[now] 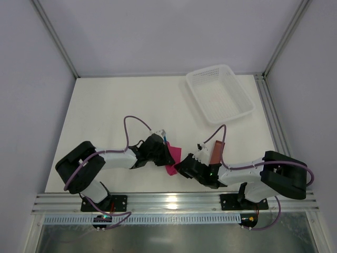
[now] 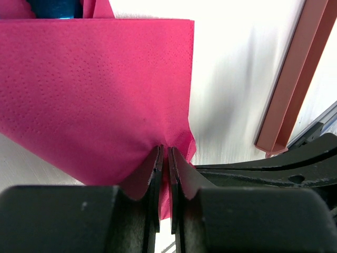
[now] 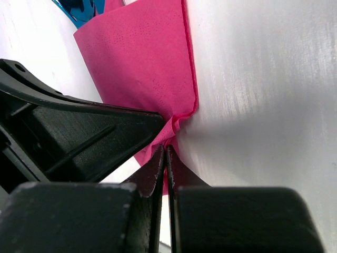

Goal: Place the utensils on the paper napkin and roll it up
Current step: Roll the napkin at the center of the board.

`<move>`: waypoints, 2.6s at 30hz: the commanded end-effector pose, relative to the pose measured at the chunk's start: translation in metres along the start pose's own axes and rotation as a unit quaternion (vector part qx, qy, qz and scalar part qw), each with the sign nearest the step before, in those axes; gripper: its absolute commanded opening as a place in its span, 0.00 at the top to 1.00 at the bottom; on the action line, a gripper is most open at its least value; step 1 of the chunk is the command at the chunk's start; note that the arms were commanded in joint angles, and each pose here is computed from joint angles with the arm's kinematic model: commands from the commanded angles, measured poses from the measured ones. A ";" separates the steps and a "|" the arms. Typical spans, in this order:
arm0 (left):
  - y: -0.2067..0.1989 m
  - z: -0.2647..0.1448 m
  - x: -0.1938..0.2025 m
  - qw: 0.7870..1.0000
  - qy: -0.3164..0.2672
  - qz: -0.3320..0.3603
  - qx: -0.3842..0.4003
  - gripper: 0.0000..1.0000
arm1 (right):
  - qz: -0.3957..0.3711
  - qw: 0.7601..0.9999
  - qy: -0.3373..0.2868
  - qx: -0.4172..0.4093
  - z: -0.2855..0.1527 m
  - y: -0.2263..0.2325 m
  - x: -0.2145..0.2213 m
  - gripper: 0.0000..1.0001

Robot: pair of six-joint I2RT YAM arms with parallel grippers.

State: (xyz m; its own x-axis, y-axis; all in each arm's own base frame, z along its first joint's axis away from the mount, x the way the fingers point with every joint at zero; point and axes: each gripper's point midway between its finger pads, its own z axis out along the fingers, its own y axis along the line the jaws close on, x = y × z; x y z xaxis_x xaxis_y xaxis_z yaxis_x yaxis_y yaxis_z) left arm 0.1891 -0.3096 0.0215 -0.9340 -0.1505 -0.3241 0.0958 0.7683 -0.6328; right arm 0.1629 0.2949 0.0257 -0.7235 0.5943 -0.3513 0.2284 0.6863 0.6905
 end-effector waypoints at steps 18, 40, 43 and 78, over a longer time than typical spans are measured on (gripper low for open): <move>0.015 0.003 0.007 0.999 0.012 0.008 -0.032 0.87 | -0.033 0.999 -0.027 0.008 -0.010 -0.009 -0.006 0.96; -0.008 -0.006 0.006 0.999 0.020 0.032 0.021 0.83 | -0.141 0.988 -0.031 -0.047 -0.011 0.036 -0.061 0.91; -0.011 -0.008 0.006 0.999 0.023 0.037 0.026 0.82 | -0.153 0.987 -0.023 -0.044 0.004 0.035 -0.058 0.91; -0.001 -0.012 0.044 0.996 0.050 0.072 0.034 0.78 | -0.241 0.968 0.011 -0.068 -0.005 0.050 -0.067 0.86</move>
State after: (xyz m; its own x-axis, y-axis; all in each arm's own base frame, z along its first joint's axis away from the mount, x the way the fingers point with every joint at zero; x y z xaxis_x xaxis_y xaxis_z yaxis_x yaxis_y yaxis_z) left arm 0.1504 -0.3221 0.0279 -0.9367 0.0086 -0.3501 0.2565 0.6973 -0.6693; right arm 0.2043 0.2724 0.0416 -0.7786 0.2608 -0.5707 -0.0851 0.8572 0.5079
